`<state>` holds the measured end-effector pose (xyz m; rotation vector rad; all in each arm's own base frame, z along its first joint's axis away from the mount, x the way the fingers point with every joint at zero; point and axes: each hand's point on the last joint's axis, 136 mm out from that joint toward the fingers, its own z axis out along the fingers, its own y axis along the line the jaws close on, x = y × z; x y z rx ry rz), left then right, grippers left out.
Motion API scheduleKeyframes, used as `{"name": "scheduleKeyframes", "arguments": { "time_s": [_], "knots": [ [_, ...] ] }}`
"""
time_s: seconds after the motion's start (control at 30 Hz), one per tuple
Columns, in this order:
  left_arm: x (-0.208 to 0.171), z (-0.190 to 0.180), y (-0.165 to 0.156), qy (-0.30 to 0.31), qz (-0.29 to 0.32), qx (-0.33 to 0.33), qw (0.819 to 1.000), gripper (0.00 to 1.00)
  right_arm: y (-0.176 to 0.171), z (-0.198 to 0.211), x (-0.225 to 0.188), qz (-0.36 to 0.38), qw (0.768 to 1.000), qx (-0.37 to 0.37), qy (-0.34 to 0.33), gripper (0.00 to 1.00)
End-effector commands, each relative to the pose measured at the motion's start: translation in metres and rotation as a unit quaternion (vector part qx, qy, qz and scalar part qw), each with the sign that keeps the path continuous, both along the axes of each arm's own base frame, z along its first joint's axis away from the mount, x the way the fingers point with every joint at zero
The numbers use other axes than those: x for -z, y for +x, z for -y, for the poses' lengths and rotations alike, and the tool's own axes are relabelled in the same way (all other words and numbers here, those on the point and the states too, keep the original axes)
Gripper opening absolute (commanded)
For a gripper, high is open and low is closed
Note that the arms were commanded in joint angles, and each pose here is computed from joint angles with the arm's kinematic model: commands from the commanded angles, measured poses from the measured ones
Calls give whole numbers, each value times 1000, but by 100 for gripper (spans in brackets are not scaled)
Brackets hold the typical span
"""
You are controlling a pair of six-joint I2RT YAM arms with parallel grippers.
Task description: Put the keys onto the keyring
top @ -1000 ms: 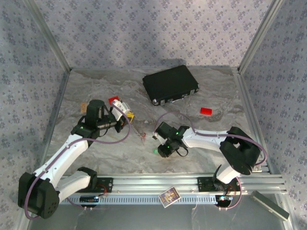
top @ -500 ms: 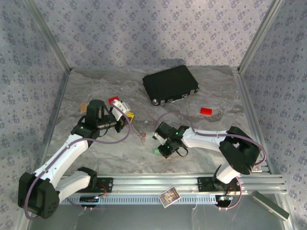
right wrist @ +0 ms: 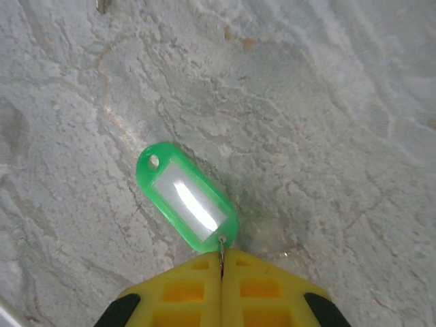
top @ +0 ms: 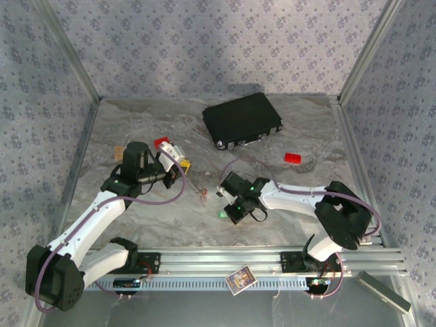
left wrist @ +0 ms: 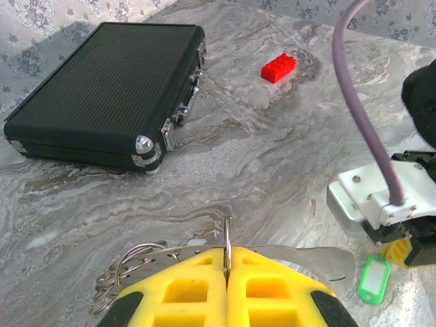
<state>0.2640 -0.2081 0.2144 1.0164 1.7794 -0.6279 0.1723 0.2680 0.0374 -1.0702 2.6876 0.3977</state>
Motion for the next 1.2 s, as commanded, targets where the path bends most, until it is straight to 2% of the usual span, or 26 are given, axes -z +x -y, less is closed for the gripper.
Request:
{"name": "scheduleKeyframes", "arguments": {
  "time_s": [0.0,0.2,0.43,0.7,0.9,1.07,1.17],
  "knots": [
    [-18,4,-5,-9,30,24,999,0,12,0,-32,49,999,-2,12,0],
    [-26,8,-14,-9,28,44,999,0,21,1,-77,132,989,-24,59,0],
    [-30,32,-46,-4,25,129,991,0,30,0,-128,233,962,-65,129,0],
    [-24,50,-68,12,15,179,984,0,26,-7,-165,263,938,-120,191,0],
    [-22,60,-78,9,7,202,979,0,17,-12,-181,324,905,-183,208,0],
    [-23,66,-80,-2,-2,213,977,0,19,-15,-196,399,867,-230,189,0],
    [-25,68,-82,-8,-6,218,976,0,22,-19,-206,423,854,-245,178,0]
  ]
}}
